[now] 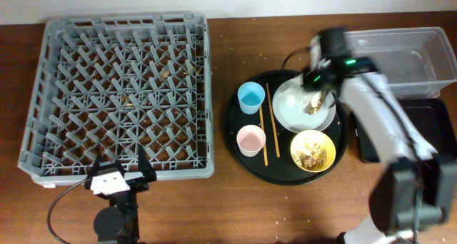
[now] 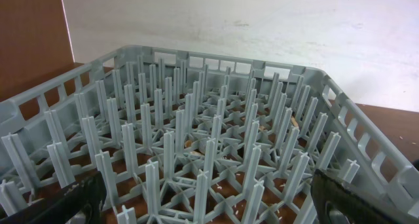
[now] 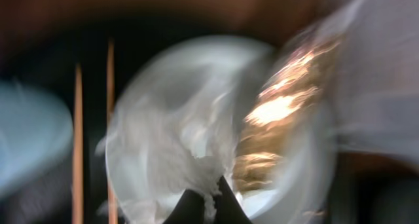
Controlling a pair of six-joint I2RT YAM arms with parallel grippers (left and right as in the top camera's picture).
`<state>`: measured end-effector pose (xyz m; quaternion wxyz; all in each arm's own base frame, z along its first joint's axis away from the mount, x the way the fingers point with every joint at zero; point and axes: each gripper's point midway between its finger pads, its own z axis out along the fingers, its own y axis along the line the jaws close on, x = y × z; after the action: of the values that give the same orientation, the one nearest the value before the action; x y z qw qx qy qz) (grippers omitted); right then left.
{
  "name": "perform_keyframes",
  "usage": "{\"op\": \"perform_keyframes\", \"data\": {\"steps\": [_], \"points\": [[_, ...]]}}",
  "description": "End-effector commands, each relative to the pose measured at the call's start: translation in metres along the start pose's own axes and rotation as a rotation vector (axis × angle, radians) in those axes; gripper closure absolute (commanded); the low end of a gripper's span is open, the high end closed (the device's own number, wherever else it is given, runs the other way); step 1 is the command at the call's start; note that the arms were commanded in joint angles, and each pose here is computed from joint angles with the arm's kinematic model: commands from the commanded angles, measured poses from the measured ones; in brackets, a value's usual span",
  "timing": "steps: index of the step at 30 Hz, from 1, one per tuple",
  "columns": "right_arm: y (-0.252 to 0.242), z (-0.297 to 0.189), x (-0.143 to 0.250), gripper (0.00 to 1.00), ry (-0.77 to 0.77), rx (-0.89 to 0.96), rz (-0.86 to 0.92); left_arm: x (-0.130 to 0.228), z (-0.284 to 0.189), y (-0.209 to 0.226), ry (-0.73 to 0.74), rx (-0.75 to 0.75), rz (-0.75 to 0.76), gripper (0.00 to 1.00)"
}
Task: Sort waste into correct bins and load items into the dishwasher rack
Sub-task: 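Grasp the tissue and foil and drop them into the clear bin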
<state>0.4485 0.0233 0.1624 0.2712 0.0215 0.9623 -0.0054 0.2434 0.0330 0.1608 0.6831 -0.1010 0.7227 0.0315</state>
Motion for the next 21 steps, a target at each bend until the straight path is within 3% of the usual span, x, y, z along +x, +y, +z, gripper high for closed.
{"op": "perform_keyframes", "data": {"steps": [1, 3, 6, 7, 8, 9, 12, 14, 15, 17, 21], "points": [[-0.101, -0.054, -0.038, 0.96, -0.186, 0.188, 0.34, 0.001, 0.0, 0.0, 0.002, 0.0, 0.016, 0.0], [-0.149, -0.032, -0.029, 0.96, -0.162, 0.245, 0.476, 0.001, 0.0, 0.0, 0.002, 0.0, 0.016, 0.0], [-0.184, 0.035, -0.031, 0.93, -0.161, 0.278, 0.519, 0.001, 0.0, 0.0, 0.002, 0.0, 0.016, 0.0], [-0.189, 0.06, -0.034, 0.77, -0.177, 0.278, 0.522, 0.001, 0.0, 0.0, 0.002, 0.0, 0.016, 0.0], [-0.19, 0.067, -0.037, 0.26, -0.19, 0.276, 0.52, 0.001, 0.0, 0.0, 0.002, 0.0, 0.016, 0.0], [-0.179, 0.055, -0.046, 0.0, -0.199, 0.215, 0.469, 0.001, 0.0, 0.0, 0.002, 0.0, 0.016, 0.0], [-0.109, -0.016, -0.063, 0.0, -0.221, -0.118, 0.376, 0.001, 0.0, 0.0, 0.002, 0.0, 0.016, 0.0], [-0.063, -0.034, -0.044, 0.05, -0.126, -0.228, 0.336, 0.001, 0.0, 0.0, 0.002, 0.0, 0.016, 0.0], [-0.035, -0.027, -0.022, 0.1, -0.029, -0.231, 0.278, 0.001, 0.0, 0.0, 0.002, 0.0, 0.016, 0.0], [-0.011, 0.009, 0.012, 0.25, 0.094, -0.065, 0.21, 0.001, 0.0, 0.0, 0.002, 0.0, 0.016, 0.0], [-0.005, 0.081, 0.062, 0.32, 0.258, 0.154, 0.23, 0.001, 0.0, 0.0, 0.002, 0.0, 0.016, 0.0]]}}
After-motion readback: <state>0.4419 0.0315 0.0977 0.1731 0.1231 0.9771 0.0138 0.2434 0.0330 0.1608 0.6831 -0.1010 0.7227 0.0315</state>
